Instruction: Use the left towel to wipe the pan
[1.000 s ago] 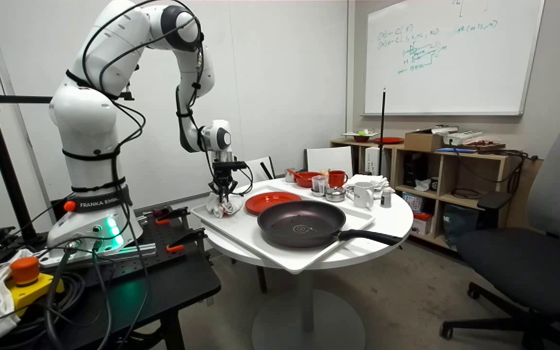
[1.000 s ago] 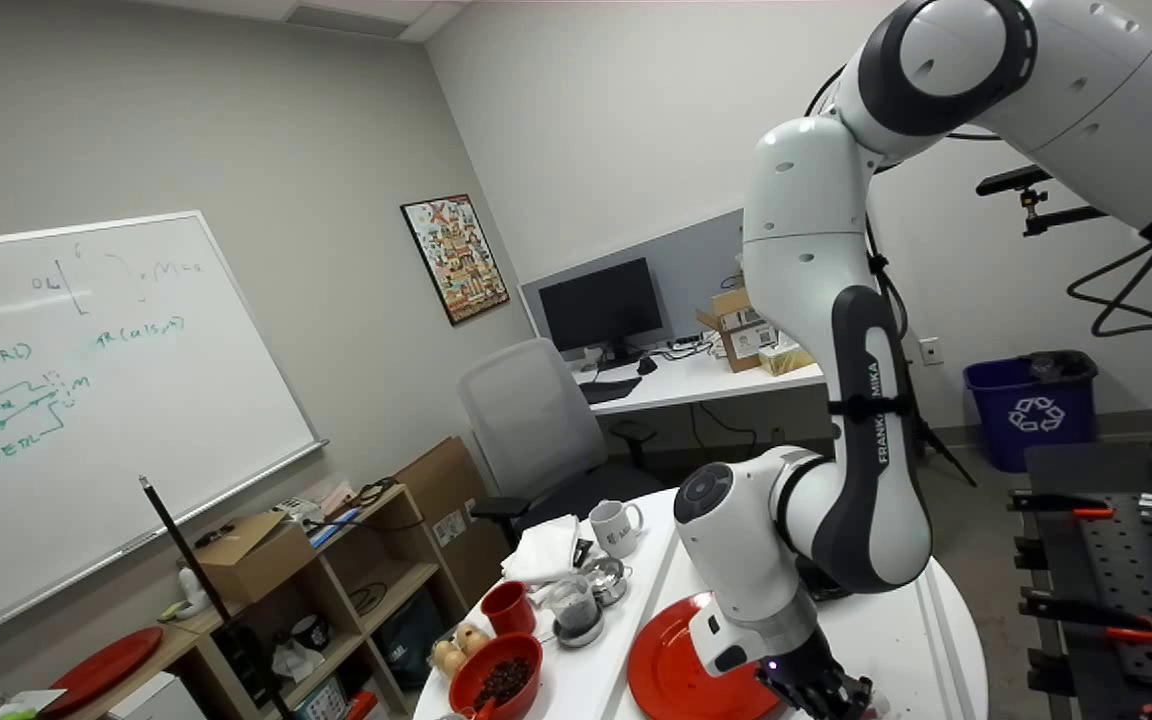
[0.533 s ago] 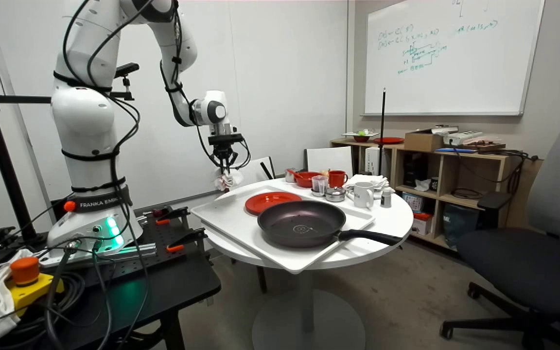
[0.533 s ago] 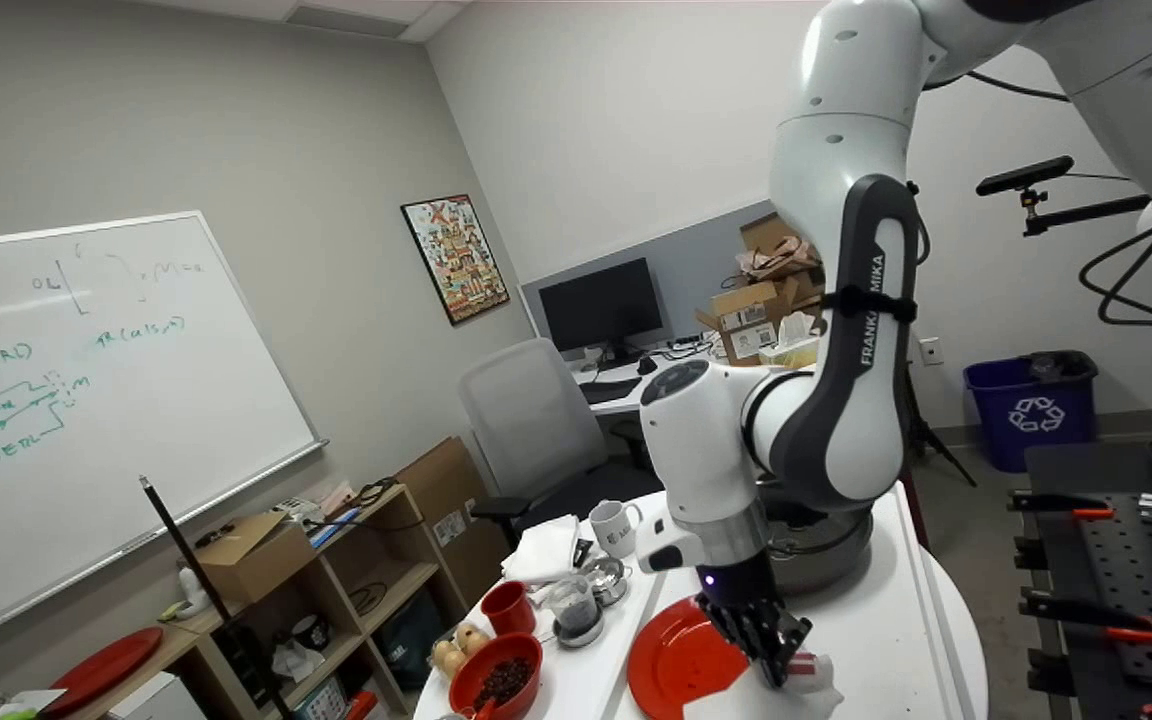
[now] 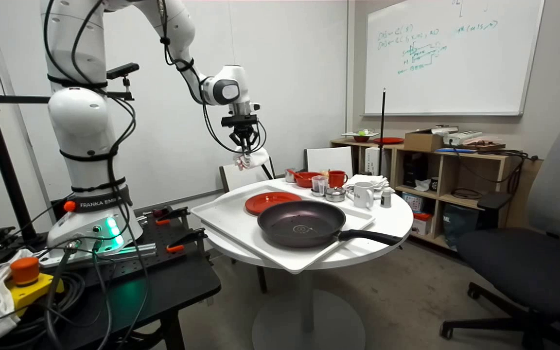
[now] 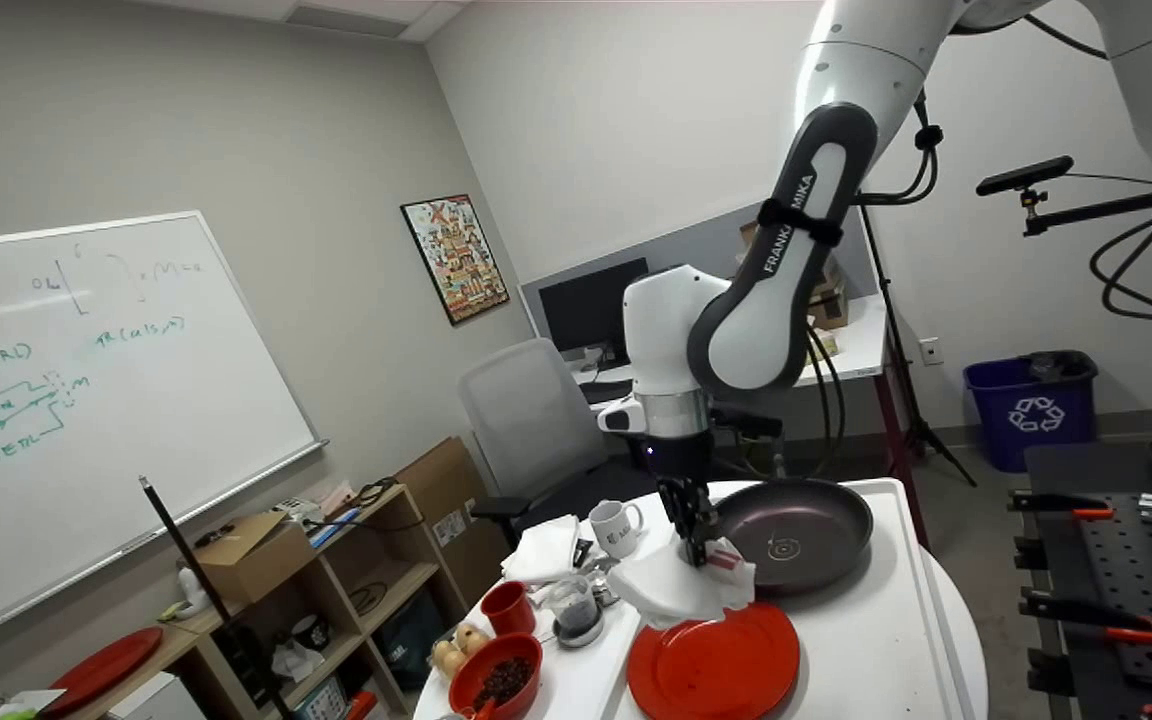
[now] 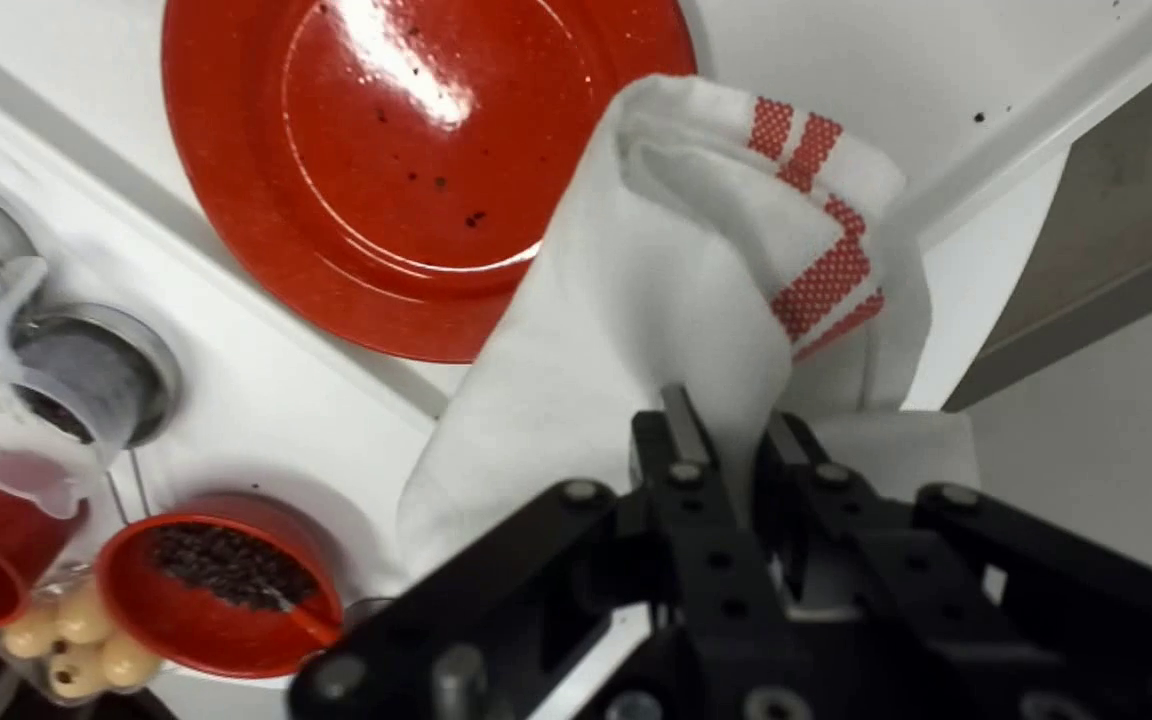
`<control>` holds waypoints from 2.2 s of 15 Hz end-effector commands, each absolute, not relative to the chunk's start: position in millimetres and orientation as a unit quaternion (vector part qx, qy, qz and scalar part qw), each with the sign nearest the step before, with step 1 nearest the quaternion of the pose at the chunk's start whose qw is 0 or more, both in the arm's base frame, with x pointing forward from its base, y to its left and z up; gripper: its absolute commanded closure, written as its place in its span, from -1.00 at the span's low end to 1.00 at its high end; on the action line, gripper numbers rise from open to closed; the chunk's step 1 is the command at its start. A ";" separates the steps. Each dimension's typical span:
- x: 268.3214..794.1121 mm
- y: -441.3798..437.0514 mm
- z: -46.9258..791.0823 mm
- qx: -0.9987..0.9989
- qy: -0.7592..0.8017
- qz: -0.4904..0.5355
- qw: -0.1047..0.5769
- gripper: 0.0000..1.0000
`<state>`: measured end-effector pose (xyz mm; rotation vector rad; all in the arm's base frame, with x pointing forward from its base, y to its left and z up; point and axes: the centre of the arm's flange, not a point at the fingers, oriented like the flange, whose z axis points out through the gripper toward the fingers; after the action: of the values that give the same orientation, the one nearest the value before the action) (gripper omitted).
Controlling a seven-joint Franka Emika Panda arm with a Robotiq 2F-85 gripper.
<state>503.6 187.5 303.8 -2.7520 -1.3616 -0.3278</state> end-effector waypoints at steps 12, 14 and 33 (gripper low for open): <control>514.3 -63.5 307.1 -0.978 -0.170 -0.109 0.058 0.93; 509.4 -88.3 296.8 -0.983 -0.144 -0.098 0.058 0.93; 541.0 -137.1 224.4 -0.997 -0.014 -0.050 0.051 0.93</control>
<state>512.9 -139.5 239.0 -3.0080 -0.1312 -0.1689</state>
